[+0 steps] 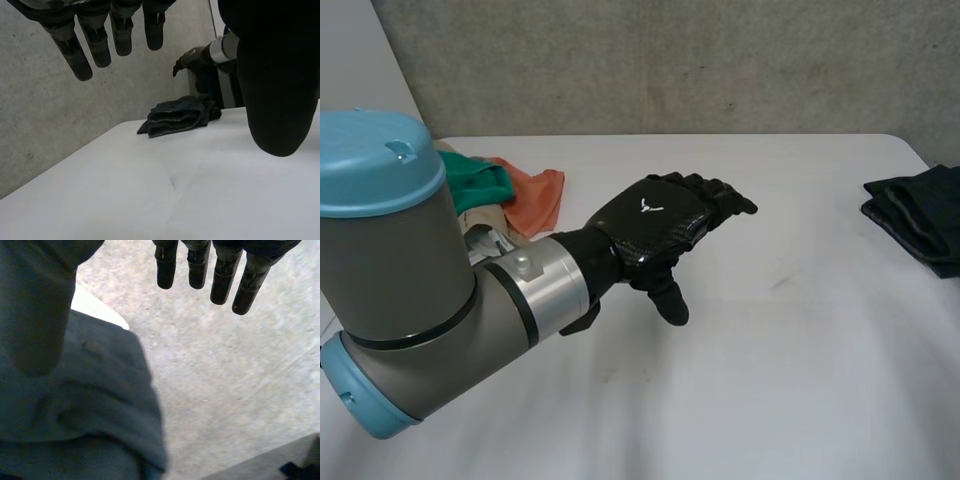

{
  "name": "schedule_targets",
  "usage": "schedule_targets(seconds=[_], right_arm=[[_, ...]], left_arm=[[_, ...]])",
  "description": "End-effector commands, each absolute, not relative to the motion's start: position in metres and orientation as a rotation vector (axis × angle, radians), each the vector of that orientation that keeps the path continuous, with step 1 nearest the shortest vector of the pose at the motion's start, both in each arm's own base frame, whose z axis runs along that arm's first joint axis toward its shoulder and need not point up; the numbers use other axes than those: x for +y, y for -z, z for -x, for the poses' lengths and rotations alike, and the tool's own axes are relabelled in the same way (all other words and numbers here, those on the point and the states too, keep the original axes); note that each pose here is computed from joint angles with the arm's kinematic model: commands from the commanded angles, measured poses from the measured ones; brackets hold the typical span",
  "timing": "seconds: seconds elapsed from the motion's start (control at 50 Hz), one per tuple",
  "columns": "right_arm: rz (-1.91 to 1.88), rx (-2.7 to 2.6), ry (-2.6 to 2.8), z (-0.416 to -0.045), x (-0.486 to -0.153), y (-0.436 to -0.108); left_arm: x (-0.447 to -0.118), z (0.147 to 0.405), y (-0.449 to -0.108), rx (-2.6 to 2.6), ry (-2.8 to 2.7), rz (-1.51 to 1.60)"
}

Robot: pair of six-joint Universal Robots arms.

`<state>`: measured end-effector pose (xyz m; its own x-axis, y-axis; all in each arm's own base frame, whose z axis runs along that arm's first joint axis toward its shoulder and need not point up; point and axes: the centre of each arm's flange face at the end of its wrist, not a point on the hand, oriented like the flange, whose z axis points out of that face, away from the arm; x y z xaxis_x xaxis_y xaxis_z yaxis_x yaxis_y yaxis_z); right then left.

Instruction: Fold the laundry.

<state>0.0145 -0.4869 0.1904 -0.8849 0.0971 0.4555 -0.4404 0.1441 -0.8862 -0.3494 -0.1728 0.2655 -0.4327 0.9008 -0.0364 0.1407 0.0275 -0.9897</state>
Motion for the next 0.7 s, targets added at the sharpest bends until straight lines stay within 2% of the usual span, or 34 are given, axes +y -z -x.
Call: schedule_targets(seconds=[0.02,0.14,0.18,0.2,0.26,0.28,0.32,0.38,0.4,0.46,0.48,0.54,0.56,0.64,0.7], right_arm=[[-0.449,-1.800,-1.731,-0.007,-0.469,-0.249],[-0.509,-1.619,-1.734,-0.019,-0.464,-0.283],[-0.536,-1.573,-1.794,-0.040,-0.463,-0.291],[-0.579,-1.524,-1.878,-0.070,-0.458,-0.300],[-0.649,-1.472,-1.996,-0.111,-0.446,-0.304],[-0.707,-1.441,-2.073,-0.136,-0.435,-0.305],[-0.787,-1.421,-2.146,-0.159,-0.420,-0.305],[-1.015,-1.436,-2.283,-0.200,-0.383,-0.294],[-1.145,-1.479,-2.338,-0.219,-0.362,-0.282],[-1.309,-1.536,-2.402,-0.239,-0.334,-0.269],[-1.387,-1.587,-2.427,-0.248,-0.317,-0.262],[-1.469,-1.660,-2.443,-0.256,-0.297,-0.256],[-1.493,-1.733,-2.420,-0.257,-0.289,-0.247],[-1.543,-1.893,-2.328,-0.258,-0.275,-0.229],[-1.559,-1.970,-2.273,-0.257,-0.271,-0.220]], left_arm=[[-0.173,0.347,-0.275,-1.626,-1.498,1.066],[-0.175,0.345,-0.287,-1.608,-1.554,1.047],[-0.180,0.340,-0.295,-1.617,-1.604,1.019],[-0.183,0.339,-0.298,-1.619,-1.631,1.004],[-0.200,0.329,-0.309,-1.641,-1.750,0.929],[-0.206,0.325,-0.312,-1.649,-1.789,0.904],[-0.217,0.318,-0.318,-1.660,-1.876,0.847],[-0.244,0.299,-0.333,-1.666,-2.072,0.714],[-0.261,0.286,-0.340,-1.666,-2.163,0.650],[-0.290,0.262,-0.346,-1.676,-2.277,0.587],[-0.310,0.244,-0.345,-1.713,-2.332,0.575],[-0.343,0.217,-0.329,-1.823,-2.371,0.601],[-0.363,0.203,-0.311,-1.903,-2.368,0.652],[-0.404,0.166,-0.273,-2.083,-2.362,0.810],[-0.422,0.155,-0.250,-2.158,-2.357,0.918]])
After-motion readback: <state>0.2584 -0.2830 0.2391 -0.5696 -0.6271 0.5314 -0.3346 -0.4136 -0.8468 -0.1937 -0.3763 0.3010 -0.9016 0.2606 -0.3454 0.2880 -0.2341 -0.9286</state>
